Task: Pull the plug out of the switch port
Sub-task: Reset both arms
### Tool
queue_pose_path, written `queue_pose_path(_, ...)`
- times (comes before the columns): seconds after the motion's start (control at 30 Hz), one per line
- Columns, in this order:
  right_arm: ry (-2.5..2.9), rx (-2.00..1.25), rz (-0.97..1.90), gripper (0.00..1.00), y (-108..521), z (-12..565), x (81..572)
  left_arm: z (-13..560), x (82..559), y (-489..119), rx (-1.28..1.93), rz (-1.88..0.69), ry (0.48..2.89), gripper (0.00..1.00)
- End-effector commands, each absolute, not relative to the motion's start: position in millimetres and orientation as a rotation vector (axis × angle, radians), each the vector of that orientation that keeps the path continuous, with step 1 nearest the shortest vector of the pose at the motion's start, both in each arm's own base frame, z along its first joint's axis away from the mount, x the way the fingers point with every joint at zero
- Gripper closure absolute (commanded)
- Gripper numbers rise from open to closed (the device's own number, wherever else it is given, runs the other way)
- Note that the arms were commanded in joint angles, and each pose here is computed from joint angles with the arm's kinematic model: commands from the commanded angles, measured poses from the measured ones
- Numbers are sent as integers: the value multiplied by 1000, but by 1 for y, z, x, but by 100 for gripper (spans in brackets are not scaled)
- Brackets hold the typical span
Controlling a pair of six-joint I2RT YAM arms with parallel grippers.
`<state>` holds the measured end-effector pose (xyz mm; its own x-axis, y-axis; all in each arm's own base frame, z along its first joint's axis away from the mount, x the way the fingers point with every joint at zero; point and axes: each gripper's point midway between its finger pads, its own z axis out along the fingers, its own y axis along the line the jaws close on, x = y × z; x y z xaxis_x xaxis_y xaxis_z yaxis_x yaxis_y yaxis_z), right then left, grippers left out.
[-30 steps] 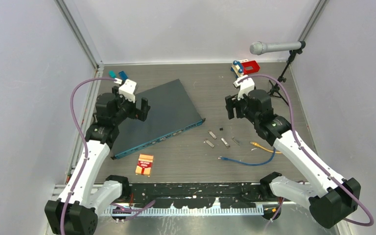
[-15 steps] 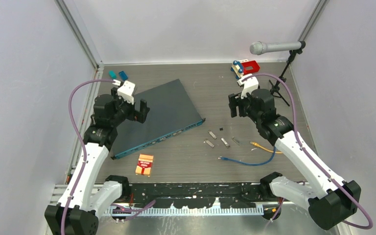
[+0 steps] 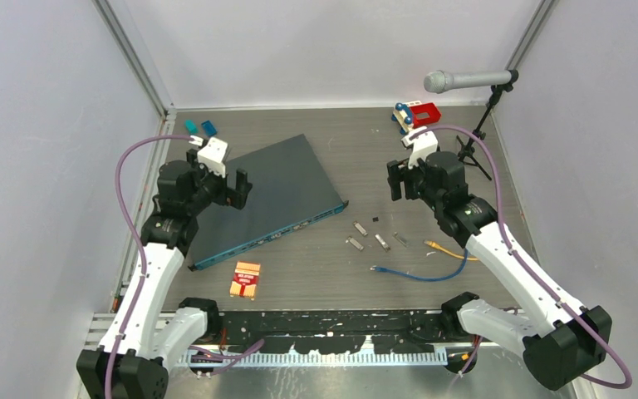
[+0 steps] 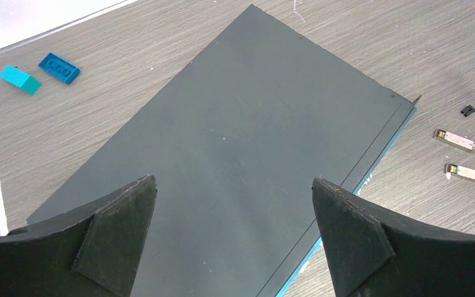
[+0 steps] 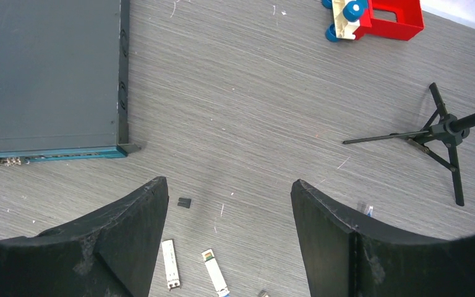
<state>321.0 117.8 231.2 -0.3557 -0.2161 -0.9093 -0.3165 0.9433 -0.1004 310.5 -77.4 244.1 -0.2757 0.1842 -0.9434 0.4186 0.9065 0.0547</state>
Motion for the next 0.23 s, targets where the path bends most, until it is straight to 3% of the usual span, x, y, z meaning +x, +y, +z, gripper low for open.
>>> queue_pose_path(0.0, 1888, -371, 134, 23, 120, 248, 324, 253, 311, -76, 459, -232, 1815, 0)
queue_pose_path(0.2, 1892, -376, 146, 24, 120, 248, 324, 251, 311, -76, 461, -237, 1820, 0)
